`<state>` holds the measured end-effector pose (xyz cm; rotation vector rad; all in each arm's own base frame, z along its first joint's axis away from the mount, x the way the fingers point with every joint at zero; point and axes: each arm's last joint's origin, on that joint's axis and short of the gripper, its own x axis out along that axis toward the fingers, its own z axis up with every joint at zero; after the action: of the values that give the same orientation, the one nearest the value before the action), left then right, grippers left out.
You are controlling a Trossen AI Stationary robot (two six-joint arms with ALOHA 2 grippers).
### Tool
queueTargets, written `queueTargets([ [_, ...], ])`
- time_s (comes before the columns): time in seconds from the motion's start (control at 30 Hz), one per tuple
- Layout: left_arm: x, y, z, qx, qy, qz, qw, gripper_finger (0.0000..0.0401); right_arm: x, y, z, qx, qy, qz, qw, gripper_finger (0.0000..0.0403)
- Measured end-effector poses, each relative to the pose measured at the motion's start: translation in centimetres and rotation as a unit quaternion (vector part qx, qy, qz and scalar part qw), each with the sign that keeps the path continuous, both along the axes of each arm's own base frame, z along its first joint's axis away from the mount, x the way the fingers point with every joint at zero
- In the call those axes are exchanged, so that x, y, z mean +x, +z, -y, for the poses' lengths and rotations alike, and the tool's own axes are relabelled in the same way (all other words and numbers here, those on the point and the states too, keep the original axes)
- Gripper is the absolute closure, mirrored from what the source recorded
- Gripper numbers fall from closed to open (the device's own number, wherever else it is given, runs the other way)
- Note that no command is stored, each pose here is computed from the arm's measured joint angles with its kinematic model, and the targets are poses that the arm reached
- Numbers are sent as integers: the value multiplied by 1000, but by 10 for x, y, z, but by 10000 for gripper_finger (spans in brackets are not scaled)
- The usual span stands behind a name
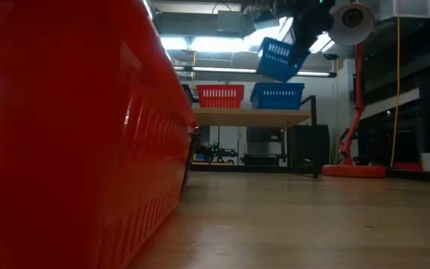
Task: Stack baskets on shelf by color
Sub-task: Stack the blue bin on the stacked blue bins on the shelf
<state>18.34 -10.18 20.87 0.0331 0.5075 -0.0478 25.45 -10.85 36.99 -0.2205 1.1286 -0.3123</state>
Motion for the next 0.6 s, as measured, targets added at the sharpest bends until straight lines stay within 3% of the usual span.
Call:
queueTargets([
  [0.17, 4, 0, -7, -1, 19, 0, 1000, 401, -8, -9, 24, 33, -7, 9, 999, 403],
  [0.6, 8, 0, -15, -3, 42, 1, 999, 401, -3, -19, 36, 64, 12, 6, 998, 403],
])
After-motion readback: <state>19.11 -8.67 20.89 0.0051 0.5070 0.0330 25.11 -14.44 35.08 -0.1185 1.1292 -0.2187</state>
